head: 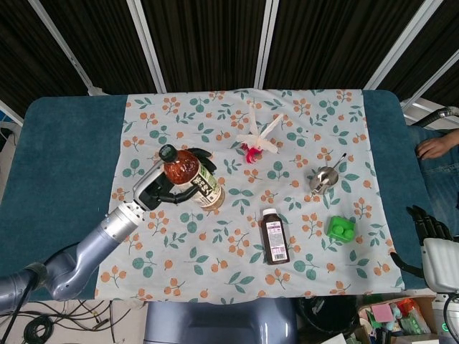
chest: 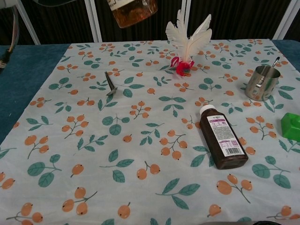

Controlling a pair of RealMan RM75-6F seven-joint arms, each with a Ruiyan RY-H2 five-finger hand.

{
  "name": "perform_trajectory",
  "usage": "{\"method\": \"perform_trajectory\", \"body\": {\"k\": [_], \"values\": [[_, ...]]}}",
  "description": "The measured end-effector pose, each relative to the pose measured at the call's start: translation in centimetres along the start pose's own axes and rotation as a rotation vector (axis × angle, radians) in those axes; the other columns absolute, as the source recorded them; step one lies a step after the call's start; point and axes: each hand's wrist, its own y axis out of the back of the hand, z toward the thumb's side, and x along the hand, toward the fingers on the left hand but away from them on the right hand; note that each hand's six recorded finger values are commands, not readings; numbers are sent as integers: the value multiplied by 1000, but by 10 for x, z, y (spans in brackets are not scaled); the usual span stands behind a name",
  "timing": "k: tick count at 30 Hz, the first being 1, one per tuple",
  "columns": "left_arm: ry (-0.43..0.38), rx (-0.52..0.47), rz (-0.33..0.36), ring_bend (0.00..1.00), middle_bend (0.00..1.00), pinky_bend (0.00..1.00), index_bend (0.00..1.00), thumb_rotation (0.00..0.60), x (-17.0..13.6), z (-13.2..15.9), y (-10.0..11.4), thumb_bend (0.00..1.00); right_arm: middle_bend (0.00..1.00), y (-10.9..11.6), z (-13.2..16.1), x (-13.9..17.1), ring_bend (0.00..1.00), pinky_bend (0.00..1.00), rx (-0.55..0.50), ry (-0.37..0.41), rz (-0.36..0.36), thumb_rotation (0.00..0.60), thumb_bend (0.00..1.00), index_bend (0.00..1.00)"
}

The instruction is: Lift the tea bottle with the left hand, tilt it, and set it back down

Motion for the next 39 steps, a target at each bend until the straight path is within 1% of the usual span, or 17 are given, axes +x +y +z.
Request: {"method": "perform_trajectory", "body": {"k": [4,8,10,12,15,18,21,22,24,25,27,28,31,34,35,37,39], "values": [[-4,-147,-62,258,318,354,255,600,-8,5,3,565,76,-1,0,0,136,165,-3,-2,3,600,113,117],[35,-216,-112,258,317,350,261,600,-13,-2,5,565,77,0,0,0,136,165,-2,-2,-1,600,113,117],[53,-223,-109,258,318,346,262,600,-14,-8,8,565,76,0,0,0,136,165,-2,-2,0,600,114,117],[60,-202,-101,258,318,346,262,600,-14,-12,11,565,76,0,0,0,136,165,-3,-2,0,600,114,116],[64,-103,-83,258,317,346,261,600,-15,-20,16,565,77,0,0,0,136,165,-4,-2,0,600,114,116],[62,85,-64,258,317,346,260,600,-15,-29,20,564,76,0,0,0,136,165,-5,-2,0,600,114,116],[59,370,-46,258,319,346,258,600,-16,-39,25,564,77,0,0,0,137,165,-5,-1,0,600,114,116],[59,507,-38,258,321,346,257,600,-16,-43,26,564,77,0,1,0,137,165,-6,-1,0,600,114,116],[60,728,-28,258,323,348,256,600,-16,-50,30,564,77,0,1,0,136,165,-6,-1,0,600,114,116],[62,878,-21,258,324,351,256,600,-16,-55,32,564,76,0,1,0,136,164,-6,-1,1,600,114,117],[64,1104,-10,258,325,357,256,600,-16,-62,36,565,77,0,1,0,136,165,-6,0,1,600,114,117],[66,1249,-1,258,325,357,256,600,-16,-67,39,565,77,0,1,0,136,165,-6,0,0,600,114,117],[68,1571,29,258,324,358,259,600,-15,-76,46,564,77,0,1,0,136,165,-7,-1,0,600,114,117],[78,1781,48,258,319,358,264,600,-14,-79,48,565,76,0,1,0,136,165,-8,-1,1,600,114,117],[80,1819,51,258,318,358,266,600,-13,-79,47,565,76,0,1,0,136,165,-9,-2,1,600,114,116],[86,1862,58,258,316,358,271,600,-12,-78,44,564,76,0,1,0,136,165,-11,-2,1,600,114,116],[90,1855,61,258,315,358,275,600,-11,-76,40,563,77,0,1,1,136,165,-10,-2,0,600,114,116]]}}
